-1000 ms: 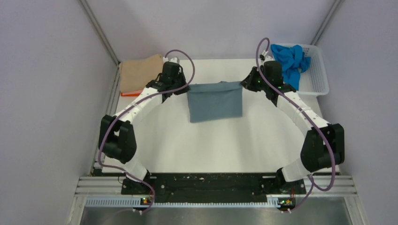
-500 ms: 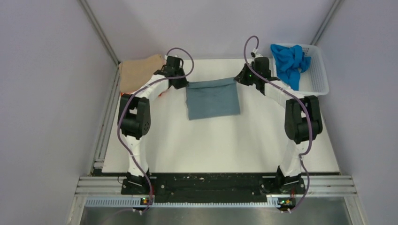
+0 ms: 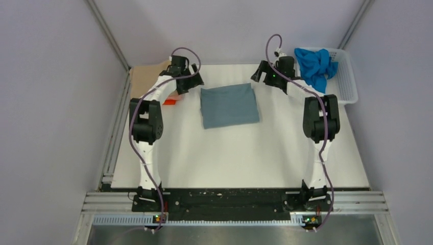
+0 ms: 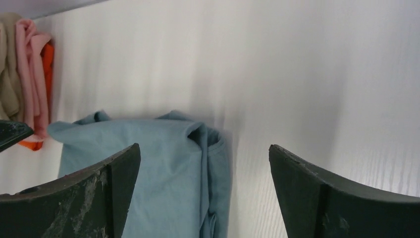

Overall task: Fold and stack the t-shirts
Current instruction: Fold the long partially folded tshirt into a neat square, then put the neatly folded tshirt into the corner of the board with the left arm

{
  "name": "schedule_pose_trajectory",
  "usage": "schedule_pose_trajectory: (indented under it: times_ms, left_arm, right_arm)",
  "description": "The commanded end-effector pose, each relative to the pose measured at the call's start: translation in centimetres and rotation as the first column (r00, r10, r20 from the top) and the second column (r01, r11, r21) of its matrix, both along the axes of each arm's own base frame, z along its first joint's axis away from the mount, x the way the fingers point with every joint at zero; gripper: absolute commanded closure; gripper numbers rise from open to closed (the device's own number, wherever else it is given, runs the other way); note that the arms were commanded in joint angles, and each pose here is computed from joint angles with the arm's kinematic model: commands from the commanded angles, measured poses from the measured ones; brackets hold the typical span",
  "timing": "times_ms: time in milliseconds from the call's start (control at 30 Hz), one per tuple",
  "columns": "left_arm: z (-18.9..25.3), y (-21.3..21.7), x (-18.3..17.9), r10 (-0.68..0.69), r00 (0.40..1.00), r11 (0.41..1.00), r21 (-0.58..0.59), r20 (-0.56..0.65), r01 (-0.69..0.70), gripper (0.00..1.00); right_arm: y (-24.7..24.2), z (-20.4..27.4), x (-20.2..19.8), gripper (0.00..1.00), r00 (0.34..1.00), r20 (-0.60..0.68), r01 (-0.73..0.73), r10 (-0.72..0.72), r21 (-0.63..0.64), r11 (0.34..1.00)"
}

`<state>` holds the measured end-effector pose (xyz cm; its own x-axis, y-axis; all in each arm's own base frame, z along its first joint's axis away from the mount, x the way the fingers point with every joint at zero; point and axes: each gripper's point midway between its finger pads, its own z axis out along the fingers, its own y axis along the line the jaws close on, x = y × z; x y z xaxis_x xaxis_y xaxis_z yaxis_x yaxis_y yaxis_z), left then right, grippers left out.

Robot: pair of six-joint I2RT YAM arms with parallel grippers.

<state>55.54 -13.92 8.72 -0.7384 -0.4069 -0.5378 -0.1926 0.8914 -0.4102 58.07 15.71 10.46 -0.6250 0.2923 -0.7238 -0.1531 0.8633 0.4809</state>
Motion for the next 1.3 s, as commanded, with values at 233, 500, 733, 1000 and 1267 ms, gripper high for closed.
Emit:
schedule_pose_trajectory:
  times_ms: [233, 500, 733, 1000, 1267]
  left_arm:
    - [0.9, -3.8, -8.3, -0.13, 0.99, 0.987, -0.102, -0.05, 0.124, 0.01]
    - [-3.3, -3.4, -8.3, -0.108, 0.98, 0.994, -0.051, -0.165, 0.101, 0.04]
    - [-7.1, -5.7, -8.0, -0.145, 0.96, 0.988, -0.087, -0.241, 0.127, 0.17]
    - [-8.9, -9.0, -9.6, -0.128, 0.945, 0.99, 0.018, -0.301, 0.14, 0.44]
    - [-9.9, -7.7, -9.8, 0.04, 0.942, 0.928, 0.362, -0.332, 0.089, 1.0]
  right_arm:
    - [0.9, 6.8, -10.9, 0.01, 0.987, 0.153, -0.076, 0.055, 0.129, 0.989]
    - [0.2, 4.9, -16.8, 0.01, 0.994, 0.077, -0.083, 0.074, 0.128, 0.988]
    - [-3.1, 4.3, -19.5, 0.01, 0.997, 0.079, 0.016, -0.014, -0.025, 1.0]
    - [-4.8, 4.9, -20.5, 0.01, 0.992, 0.111, 0.075, -0.065, -0.081, 0.994]
    - [-4.8, 4.1, -20.7, 0.01, 0.994, 0.09, 0.07, -0.062, -0.089, 0.994]
